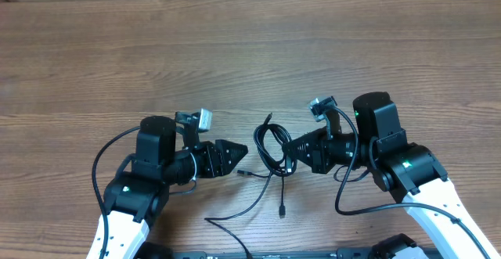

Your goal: Untangle cables

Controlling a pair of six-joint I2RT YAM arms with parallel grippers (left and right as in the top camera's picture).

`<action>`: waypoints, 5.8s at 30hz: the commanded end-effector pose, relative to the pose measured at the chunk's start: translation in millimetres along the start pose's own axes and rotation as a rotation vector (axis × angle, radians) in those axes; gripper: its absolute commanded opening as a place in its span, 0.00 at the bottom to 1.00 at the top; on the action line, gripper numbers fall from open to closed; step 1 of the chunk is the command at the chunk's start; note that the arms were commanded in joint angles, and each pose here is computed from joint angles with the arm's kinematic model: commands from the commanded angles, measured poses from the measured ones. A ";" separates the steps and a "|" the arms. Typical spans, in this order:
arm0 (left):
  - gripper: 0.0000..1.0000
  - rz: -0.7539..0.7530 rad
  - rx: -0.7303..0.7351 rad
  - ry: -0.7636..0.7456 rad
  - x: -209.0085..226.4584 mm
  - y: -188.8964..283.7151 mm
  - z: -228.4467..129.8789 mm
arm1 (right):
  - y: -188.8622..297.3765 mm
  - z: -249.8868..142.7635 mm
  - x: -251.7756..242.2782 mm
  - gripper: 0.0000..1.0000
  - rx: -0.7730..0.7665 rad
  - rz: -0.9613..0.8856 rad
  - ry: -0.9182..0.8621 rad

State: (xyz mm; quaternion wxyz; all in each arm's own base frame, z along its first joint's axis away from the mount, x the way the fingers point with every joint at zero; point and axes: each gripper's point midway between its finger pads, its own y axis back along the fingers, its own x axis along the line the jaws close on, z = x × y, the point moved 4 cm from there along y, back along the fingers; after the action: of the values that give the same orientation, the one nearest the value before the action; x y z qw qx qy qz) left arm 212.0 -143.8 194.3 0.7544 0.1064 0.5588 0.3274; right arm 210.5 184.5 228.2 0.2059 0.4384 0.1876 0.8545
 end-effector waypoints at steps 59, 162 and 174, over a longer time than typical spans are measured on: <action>0.57 -0.042 0.128 0.144 -4.5 -67.8 0.8 | -0.3 15.8 30.8 0.04 -0.042 0.113 0.024; 0.04 -0.444 0.228 0.040 -39.6 -25.9 16.2 | 41.4 -24.2 37.0 0.34 -0.016 -0.081 0.399; 0.04 -0.533 0.305 0.077 -46.1 -13.2 12.2 | 20.1 -28.5 44.7 0.57 0.069 0.145 0.477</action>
State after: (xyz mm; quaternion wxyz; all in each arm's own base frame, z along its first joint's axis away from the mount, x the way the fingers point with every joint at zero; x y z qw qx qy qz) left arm 226.1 -180.2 212.1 0.7614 0.0590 0.6423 0.0648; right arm 156.4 178.1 248.2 0.1188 0.2535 0.2388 0.9298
